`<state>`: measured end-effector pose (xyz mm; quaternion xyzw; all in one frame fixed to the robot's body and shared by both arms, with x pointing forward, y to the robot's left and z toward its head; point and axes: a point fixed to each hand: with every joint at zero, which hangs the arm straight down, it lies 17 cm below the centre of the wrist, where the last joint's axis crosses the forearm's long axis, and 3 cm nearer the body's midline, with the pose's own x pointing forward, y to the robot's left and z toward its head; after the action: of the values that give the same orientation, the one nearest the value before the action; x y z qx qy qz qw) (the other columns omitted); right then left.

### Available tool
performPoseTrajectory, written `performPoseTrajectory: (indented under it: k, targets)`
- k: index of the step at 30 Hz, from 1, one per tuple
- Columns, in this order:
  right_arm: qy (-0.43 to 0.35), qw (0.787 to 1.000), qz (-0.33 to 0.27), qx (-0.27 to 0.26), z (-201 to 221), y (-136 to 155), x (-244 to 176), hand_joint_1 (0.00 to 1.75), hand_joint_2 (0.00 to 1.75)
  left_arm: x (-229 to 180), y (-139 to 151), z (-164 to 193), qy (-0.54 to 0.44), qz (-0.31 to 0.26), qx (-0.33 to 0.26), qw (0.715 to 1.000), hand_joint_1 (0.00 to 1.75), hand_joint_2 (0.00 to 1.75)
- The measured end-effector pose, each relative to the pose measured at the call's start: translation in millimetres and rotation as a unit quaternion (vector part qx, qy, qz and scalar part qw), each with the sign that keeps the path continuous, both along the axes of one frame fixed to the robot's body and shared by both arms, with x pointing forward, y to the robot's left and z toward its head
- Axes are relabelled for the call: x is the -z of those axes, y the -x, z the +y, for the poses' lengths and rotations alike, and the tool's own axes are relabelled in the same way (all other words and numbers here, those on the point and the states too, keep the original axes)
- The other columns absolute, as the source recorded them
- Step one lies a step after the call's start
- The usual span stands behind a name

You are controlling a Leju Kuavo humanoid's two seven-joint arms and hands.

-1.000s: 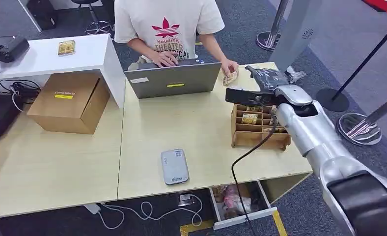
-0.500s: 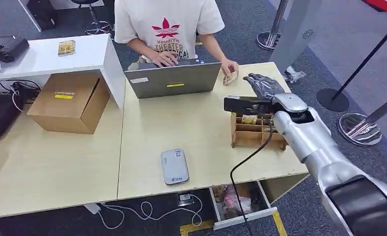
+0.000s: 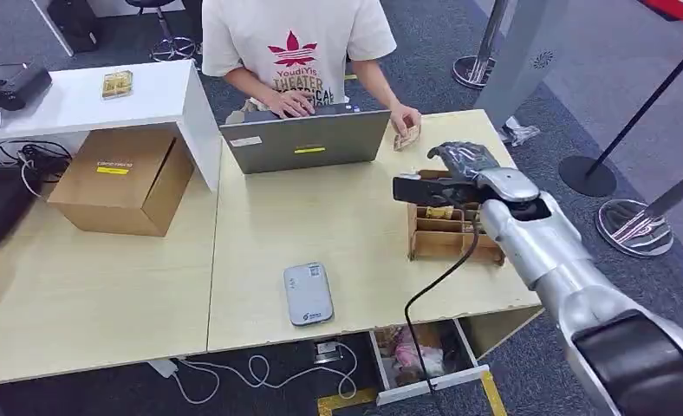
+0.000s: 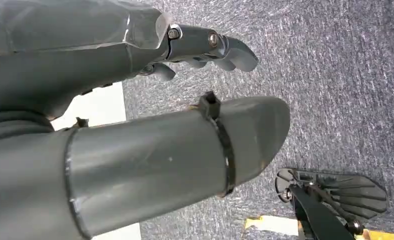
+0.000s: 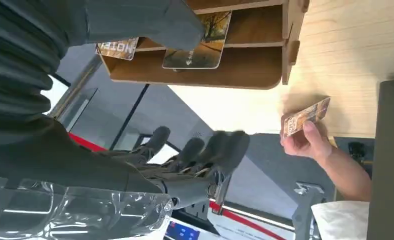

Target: Pass the card to the sensor for recognition and then transmit it.

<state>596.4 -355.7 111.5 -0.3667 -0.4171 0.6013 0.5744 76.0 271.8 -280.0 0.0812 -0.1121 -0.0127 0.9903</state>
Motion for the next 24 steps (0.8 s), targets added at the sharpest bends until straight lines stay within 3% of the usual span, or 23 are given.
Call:
performPoseTrajectory:
  k: [3, 6, 8, 9, 10, 13, 16, 24]
  targets:
    - [0.001, 1.000, 0.002, -0.002, 1, 0, 1, 0.66, 1.75, 0, 0, 0, 0.000, 0.001, 0.000, 1.000, 0.00, 0.00]
    - [0.001, 1.000, 0.004, -0.002, 2, 1, 2, 0.77, 1.75, 0, 1, 0, 0.000, 0.002, -0.001, 1.000, 0.00, 0.00]
    - [0.001, 1.000, 0.005, -0.003, 3, 0, 2, 0.98, 1.75, 0, 1, 0, 0.000, 0.002, -0.002, 1.000, 0.00, 0.00]
    - [0.001, 1.000, 0.005, -0.004, 3, 0, 2, 0.87, 1.75, 0, 1, 0, 0.000, 0.002, -0.002, 1.000, 0.00, 0.00]
    - [0.001, 1.000, 0.006, -0.004, 3, 0, 2, 0.96, 1.75, 0, 1, 0, 0.000, 0.002, -0.002, 1.000, 0.00, 0.00]
    - [0.001, 1.000, 0.009, -0.004, 3, 1, 5, 0.86, 1.75, 0, 1, 0, 0.000, 0.002, -0.002, 1.000, 0.00, 0.00]
    - [-0.001, 1.000, 0.012, -0.003, 2, 3, 9, 0.89, 1.75, 0, 1, 0, 0.000, 0.002, -0.001, 1.000, 0.00, 0.00]
    - [-0.003, 1.000, 0.025, 0.002, 1, 13, 28, 0.77, 1.75, 0, 1, 0, -0.001, 0.002, 0.002, 1.000, 0.00, 0.00]
